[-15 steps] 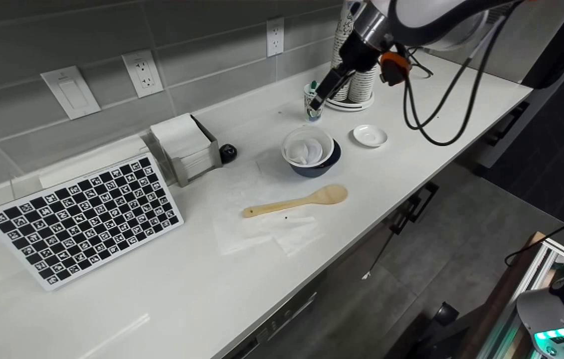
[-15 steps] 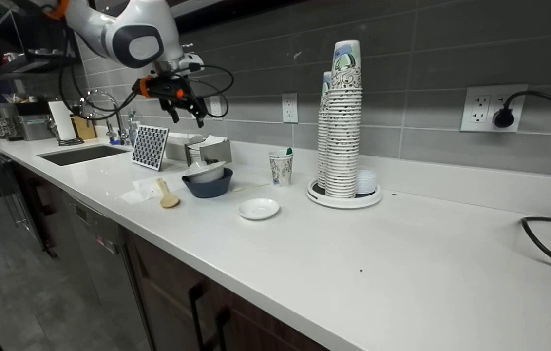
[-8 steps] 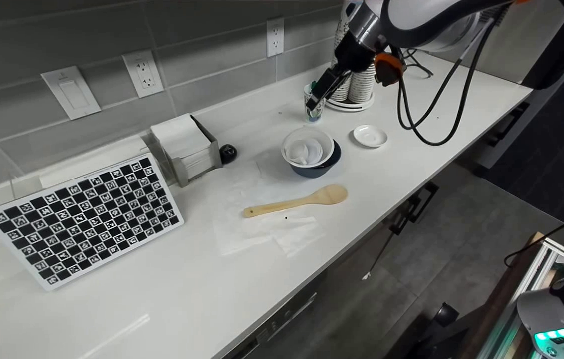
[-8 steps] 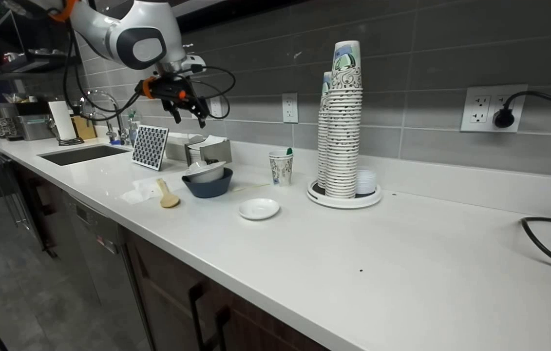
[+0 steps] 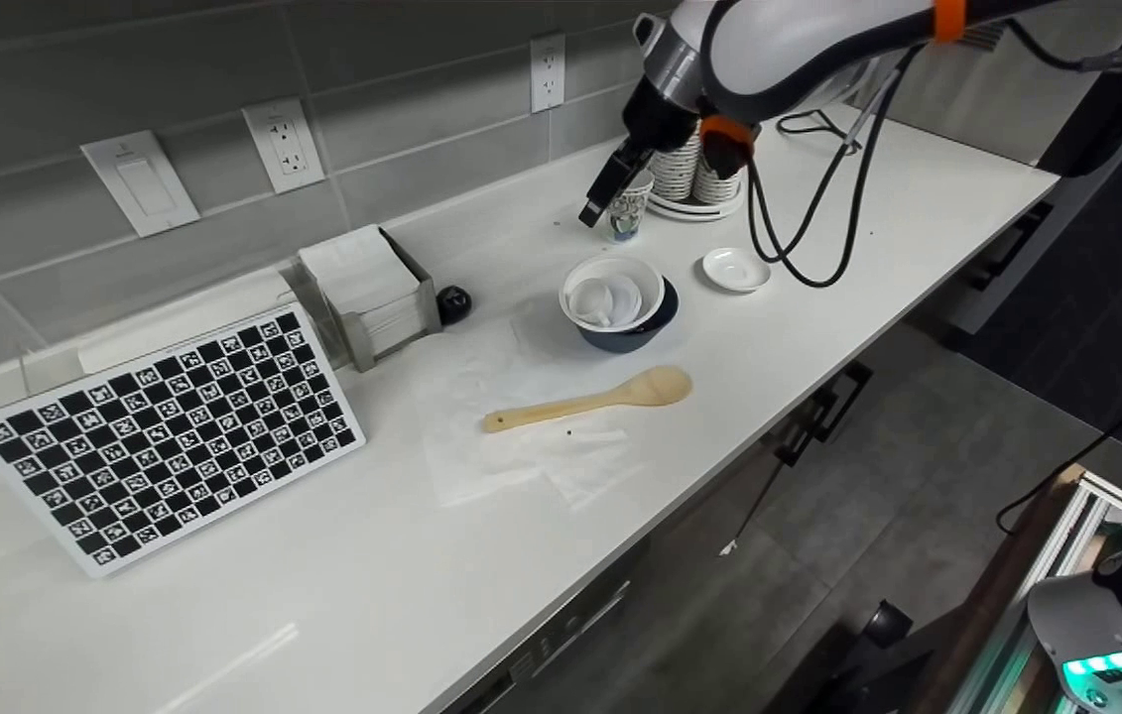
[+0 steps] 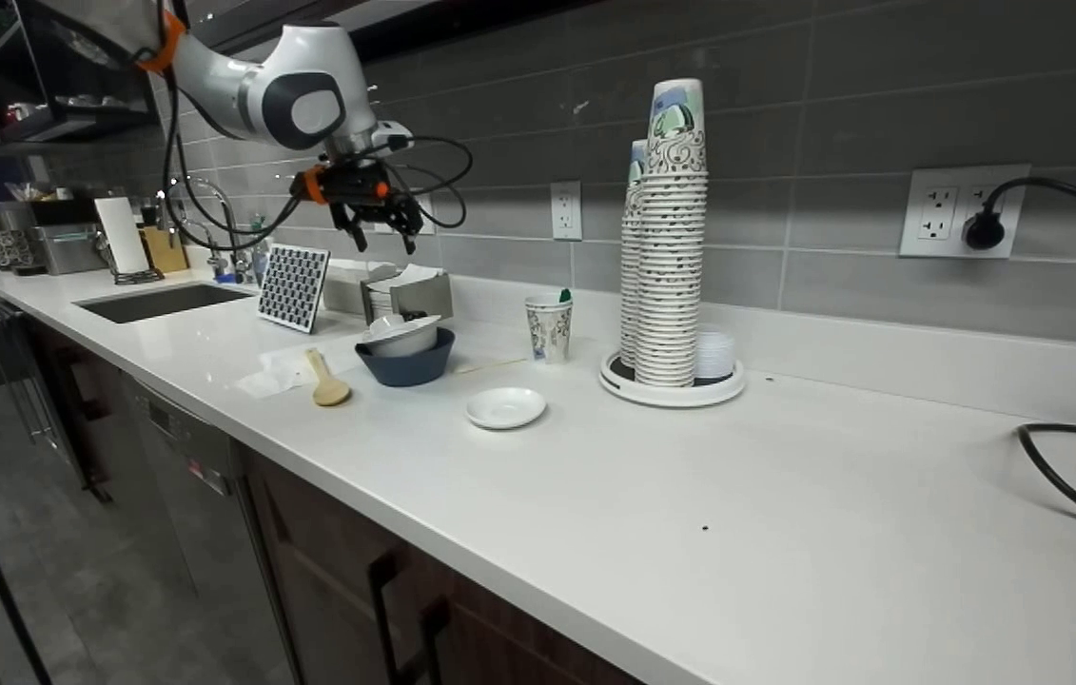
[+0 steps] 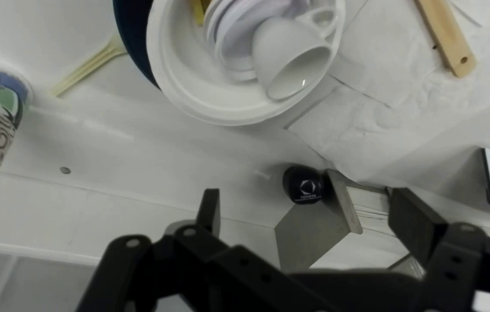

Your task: Put the black circular object on the small white plate on the right

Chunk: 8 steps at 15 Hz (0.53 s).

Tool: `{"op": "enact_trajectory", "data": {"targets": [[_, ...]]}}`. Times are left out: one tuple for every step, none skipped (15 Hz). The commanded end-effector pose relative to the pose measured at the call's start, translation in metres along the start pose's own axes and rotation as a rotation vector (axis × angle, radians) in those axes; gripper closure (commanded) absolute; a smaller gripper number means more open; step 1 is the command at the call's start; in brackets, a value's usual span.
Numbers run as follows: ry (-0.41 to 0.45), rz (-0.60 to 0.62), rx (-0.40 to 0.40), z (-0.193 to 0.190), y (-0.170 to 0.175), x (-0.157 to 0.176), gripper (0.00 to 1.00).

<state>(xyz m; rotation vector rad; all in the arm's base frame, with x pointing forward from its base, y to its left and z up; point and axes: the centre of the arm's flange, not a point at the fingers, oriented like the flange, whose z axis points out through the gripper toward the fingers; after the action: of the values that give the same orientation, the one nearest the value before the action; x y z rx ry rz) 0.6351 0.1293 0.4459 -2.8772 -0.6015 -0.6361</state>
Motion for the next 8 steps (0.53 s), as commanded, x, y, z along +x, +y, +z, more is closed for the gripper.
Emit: {"op": "enact_trajectory", "data": {"targets": [[-0.022,-0.149,0.014,0.048,0.009,0.069,0.0],[-0.019,-0.175,0.036,0.065,0.006,0.081,0.0],[-0.015,-0.193,0.055,0.079,0.003,0.087,0.0],[-0.01,-0.206,0.077,0.095,-0.003,0.095,0.0],[-0.009,-0.221,0.092,0.11,-0.007,0.099,0.0],[-0.003,-0.239,0.098,0.125,-0.012,0.103,0.0],[0.0,-0.258,0.098,0.14,-0.016,0.107,0.0],[0.004,-0.276,0.097,0.153,-0.018,0.111,0.0]]}}
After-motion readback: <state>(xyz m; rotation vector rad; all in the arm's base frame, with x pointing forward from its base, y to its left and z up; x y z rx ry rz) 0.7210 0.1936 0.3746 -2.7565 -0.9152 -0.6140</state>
